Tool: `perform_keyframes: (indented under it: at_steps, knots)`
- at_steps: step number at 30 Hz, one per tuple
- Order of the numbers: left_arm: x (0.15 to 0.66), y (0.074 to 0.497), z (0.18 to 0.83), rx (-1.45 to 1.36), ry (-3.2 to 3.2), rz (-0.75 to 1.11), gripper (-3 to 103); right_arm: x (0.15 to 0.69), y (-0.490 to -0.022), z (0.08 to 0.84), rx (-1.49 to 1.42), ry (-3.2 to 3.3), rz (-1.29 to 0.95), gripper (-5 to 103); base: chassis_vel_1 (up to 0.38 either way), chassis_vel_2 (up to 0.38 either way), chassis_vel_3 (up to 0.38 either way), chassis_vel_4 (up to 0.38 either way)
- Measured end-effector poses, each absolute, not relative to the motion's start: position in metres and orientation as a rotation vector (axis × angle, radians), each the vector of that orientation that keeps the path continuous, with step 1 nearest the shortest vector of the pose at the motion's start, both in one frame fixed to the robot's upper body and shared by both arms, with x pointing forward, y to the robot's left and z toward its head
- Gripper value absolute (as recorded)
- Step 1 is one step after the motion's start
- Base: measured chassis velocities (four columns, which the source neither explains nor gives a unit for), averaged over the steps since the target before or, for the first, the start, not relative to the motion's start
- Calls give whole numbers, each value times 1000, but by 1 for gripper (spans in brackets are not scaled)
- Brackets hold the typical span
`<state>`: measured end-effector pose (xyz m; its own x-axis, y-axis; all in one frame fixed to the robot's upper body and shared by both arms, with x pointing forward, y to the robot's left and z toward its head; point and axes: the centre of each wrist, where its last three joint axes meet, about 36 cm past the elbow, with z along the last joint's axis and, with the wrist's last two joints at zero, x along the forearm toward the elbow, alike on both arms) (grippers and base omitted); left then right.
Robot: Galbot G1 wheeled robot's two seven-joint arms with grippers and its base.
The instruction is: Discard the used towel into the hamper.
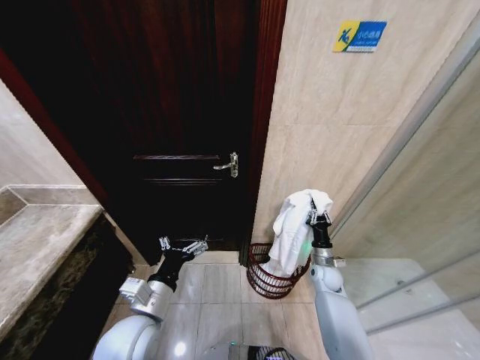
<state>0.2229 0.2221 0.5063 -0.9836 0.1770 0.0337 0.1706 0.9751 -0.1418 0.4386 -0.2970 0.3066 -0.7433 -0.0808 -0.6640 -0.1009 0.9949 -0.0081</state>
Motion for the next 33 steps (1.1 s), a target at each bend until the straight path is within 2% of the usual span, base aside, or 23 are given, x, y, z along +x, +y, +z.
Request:
perform_keyframes:
  at_steps: [21,33]
  knots:
    - [223,222,506,-271,-3076,215,100,421,-304,289,-80,2458,74,8,-53,57,62,-61]
    - [223,222,506,-271,-3076,214,100,413,-300,246,-71,2561,133,8,-4,4,5,-2]
